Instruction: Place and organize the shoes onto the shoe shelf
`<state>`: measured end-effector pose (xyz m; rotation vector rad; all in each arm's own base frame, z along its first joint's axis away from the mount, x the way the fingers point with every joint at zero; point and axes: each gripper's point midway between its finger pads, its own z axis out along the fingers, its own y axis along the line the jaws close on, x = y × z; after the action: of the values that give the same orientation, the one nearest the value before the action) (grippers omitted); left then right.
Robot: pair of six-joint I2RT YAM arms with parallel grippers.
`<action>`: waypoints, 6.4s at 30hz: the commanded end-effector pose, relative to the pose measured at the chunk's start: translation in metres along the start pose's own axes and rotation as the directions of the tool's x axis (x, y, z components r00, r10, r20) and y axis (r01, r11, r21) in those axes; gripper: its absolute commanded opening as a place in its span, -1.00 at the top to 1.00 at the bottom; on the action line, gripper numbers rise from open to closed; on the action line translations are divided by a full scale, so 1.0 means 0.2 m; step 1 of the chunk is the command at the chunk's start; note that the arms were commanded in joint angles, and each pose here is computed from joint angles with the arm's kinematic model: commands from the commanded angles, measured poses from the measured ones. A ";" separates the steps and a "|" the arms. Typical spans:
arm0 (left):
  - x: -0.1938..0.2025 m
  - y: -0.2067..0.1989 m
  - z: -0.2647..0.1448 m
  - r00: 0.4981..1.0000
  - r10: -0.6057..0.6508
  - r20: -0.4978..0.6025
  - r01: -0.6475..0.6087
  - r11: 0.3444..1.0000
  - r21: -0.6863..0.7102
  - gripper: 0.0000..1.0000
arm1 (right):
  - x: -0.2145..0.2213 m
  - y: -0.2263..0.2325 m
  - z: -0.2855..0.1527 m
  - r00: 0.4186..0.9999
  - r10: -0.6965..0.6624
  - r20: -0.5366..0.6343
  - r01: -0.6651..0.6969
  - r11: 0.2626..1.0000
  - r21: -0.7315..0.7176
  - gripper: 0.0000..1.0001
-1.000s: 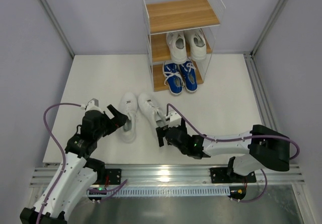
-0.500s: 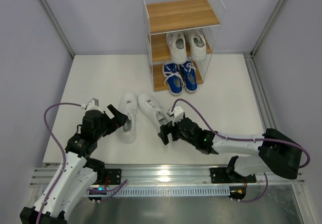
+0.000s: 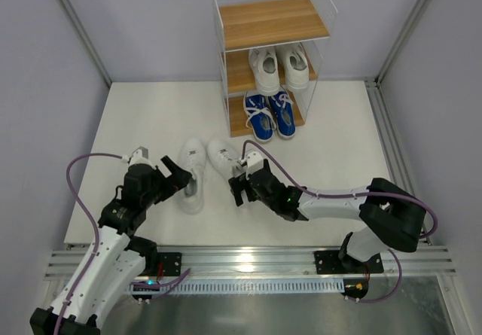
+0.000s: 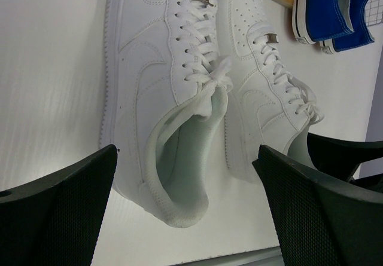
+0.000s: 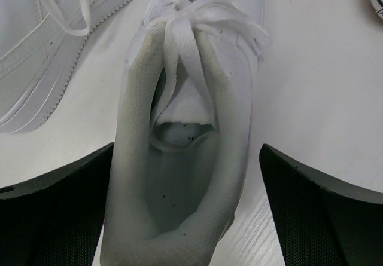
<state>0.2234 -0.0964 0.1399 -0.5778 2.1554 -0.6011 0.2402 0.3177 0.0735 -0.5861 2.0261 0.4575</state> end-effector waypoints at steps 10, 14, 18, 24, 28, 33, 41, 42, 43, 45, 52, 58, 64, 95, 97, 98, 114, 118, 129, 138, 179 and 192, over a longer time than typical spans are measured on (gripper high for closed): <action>-0.04 -0.06 0.00 1.000 0.007 0.022 -0.008 0.999 0.039 -1.00 | -0.07 -0.03 0.05 1.000 0.013 0.022 -0.014 0.998 0.063 0.15; -0.04 -0.06 0.00 1.000 0.007 0.022 -0.008 0.999 0.044 -0.99 | -0.02 0.00 0.04 1.000 0.016 -0.008 -0.015 0.999 0.030 0.92; -0.04 -0.05 0.00 1.000 0.008 0.023 -0.008 0.999 0.040 -0.99 | -0.02 0.00 0.01 1.000 0.004 -0.011 -0.004 1.000 0.002 0.92; -0.04 -0.06 -0.01 1.000 0.007 0.023 -0.008 0.999 0.042 -0.99 | -0.15 -0.03 -0.12 0.999 -0.019 0.047 0.018 1.000 0.007 0.92; -0.05 -0.06 -0.01 1.000 0.008 0.027 -0.009 0.999 0.041 -0.99 | -0.29 -0.07 -0.23 0.994 -0.047 0.100 0.044 0.999 0.032 0.92; -0.05 -0.06 -0.01 0.999 0.007 0.032 -0.008 0.999 0.041 -0.99 | -0.51 -0.15 -0.45 0.978 -0.050 0.204 0.036 0.997 0.069 0.92; -0.06 -0.07 -0.02 0.999 0.004 0.035 -0.006 0.999 0.050 -0.99 | -0.80 -0.28 -0.78 0.947 -0.076 0.311 0.036 0.991 0.130 0.92; -0.06 -0.07 -0.02 0.999 0.004 0.035 -0.006 0.999 0.053 -0.99 | -0.90 -0.29 -0.84 0.934 -0.091 0.345 0.045 0.989 0.140 0.92; -0.06 -0.08 -0.02 0.999 0.004 0.035 -0.006 0.998 0.055 -0.99 | -0.94 -0.32 -0.90 0.928 -0.100 0.358 0.043 0.985 0.166 0.92; -0.06 -0.08 -0.02 0.999 0.005 0.032 -0.007 0.998 0.058 -0.99 | -1.09 -0.36 -1.02 0.902 -0.128 0.411 0.048 0.979 0.199 0.92; -0.07 -0.10 -0.02 0.999 0.006 0.038 -0.008 0.998 0.067 -0.99 | -1.49 -0.49 -1.42 0.816 -0.186 0.547 0.000 0.947 0.322 0.92; -0.08 -0.10 -0.03 0.999 0.007 0.040 -0.010 0.998 0.069 -0.99 | -1.82 -0.58 -1.65 0.767 -0.274 0.580 -0.023 0.892 0.451 0.92; -0.09 -0.12 -0.04 0.999 0.010 0.049 -0.013 0.997 0.077 -0.99 | -2.11 -0.71 -1.55 0.792 -0.332 0.512 0.027 0.857 0.514 0.92; -0.08 -0.11 -0.09 0.999 0.013 0.052 -0.018 0.995 0.096 -0.99 | -2.41 -1.18 -1.12 0.799 -0.164 0.578 -0.091 0.918 0.386 0.92; -0.08 -0.11 -0.09 0.999 0.016 0.050 -0.020 0.995 0.094 -0.99 | -2.44 -1.18 -1.14 0.782 -0.146 0.606 -0.124 0.917 0.380 0.92; -0.09 -0.12 -0.09 0.998 0.014 0.054 -0.019 0.995 0.096 -0.99 | -2.45 -1.19 -1.14 0.775 -0.142 0.616 -0.137 0.914 0.382 0.92; -0.11 -0.10 -0.09 0.997 0.016 0.078 -0.021 0.997 0.075 -1.00 | -2.50 -1.21 -1.07 0.754 -0.106 0.648 -0.174 0.919 0.353 0.90; -0.11 -0.11 -0.09 0.997 0.016 0.078 -0.022 0.997 0.077 -1.00 | -2.50 -1.19 -1.09 0.751 -0.103 0.653 -0.173 0.923 0.344 0.17; -0.12 -0.11 -0.10 0.997 0.016 0.079 -0.021 0.997 0.074 -0.99 | -2.60 -1.09 -1.35 0.653 -0.130 0.746 -0.168 0.935 0.311 -0.85; -0.12 -0.09 -0.13 0.996 0.016 0.091 -0.022 0.998 0.066 -1.00 | -2.53 -0.78 -1.71 0.549 -0.189 0.814 -0.061 0.962 0.264 -1.00; 0.13 0.02 0.22 0.871 0.358 -0.336 -0.468 0.812 -0.349 -0.88 | -0.37 0.03 -0.48 0.960 0.142 0.241 -0.134 0.990 -0.048 -0.99; 0.49 0.10 0.42 0.847 0.302 -0.437 -0.469 0.812 -0.347 0.99 | -0.28 -0.03 -0.56 0.956 0.172 0.238 -0.163 0.985 -0.057 -0.99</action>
<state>0.2367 -0.1312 0.0607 -0.2062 2.6534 0.1110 0.1888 0.2677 0.1624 -0.4261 1.8754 0.6055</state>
